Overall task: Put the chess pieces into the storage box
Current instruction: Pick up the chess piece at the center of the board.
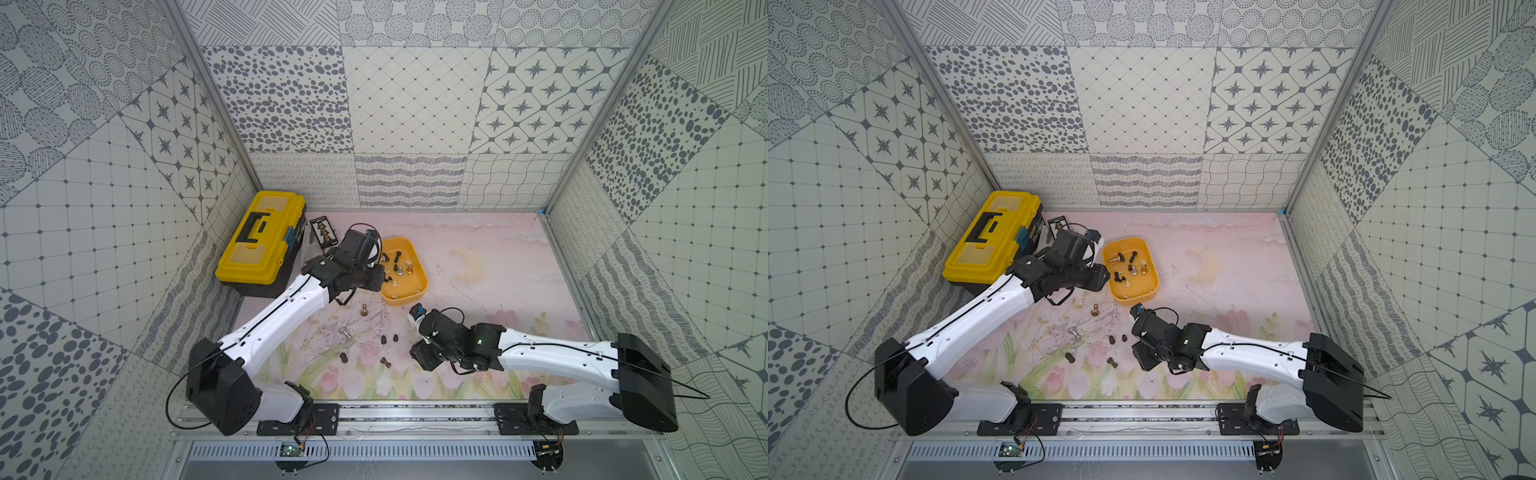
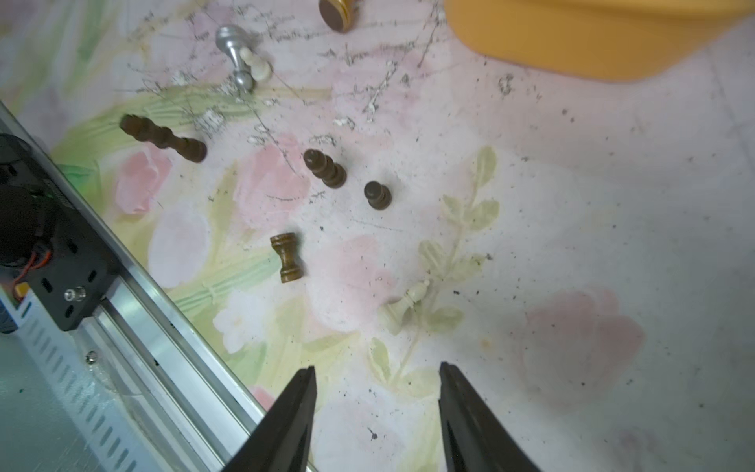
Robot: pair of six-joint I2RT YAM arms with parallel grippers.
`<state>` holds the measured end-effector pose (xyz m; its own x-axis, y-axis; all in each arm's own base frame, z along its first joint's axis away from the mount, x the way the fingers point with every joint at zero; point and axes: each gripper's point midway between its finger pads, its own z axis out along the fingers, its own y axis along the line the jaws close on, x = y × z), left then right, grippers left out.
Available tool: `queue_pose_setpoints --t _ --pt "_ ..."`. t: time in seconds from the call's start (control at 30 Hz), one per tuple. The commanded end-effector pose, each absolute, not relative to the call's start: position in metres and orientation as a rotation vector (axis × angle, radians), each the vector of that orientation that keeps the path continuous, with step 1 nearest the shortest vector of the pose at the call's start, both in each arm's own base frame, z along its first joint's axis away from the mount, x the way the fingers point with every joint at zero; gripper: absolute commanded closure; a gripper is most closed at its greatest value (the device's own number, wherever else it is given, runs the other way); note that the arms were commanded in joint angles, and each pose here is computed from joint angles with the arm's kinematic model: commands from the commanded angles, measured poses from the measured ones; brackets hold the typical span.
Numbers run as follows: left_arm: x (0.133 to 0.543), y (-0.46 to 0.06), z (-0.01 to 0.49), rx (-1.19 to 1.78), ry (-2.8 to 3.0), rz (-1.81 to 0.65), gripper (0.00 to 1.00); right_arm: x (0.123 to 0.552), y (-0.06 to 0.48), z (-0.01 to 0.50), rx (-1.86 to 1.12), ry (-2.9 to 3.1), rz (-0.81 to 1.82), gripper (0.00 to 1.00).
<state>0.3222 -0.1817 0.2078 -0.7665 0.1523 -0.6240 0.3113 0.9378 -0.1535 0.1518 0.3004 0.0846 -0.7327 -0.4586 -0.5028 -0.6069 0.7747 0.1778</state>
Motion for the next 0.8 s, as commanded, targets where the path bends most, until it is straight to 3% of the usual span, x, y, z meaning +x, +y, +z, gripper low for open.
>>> queue_pose_setpoints --t 0.0,0.27,0.77 --pt "0.308 -0.158 0.212 0.251 2.414 -0.259 0.56 0.158 0.308 0.077 -0.735 2.575 0.417 0.42" --pt "0.305 -0.153 0.21 0.263 2.413 -0.229 0.56 0.164 0.318 0.049 -0.726 2.662 0.309 0.4" --pt "0.301 -0.15 0.205 0.271 2.409 -0.224 0.56 0.164 0.3 0.014 -0.667 2.773 0.158 0.64"
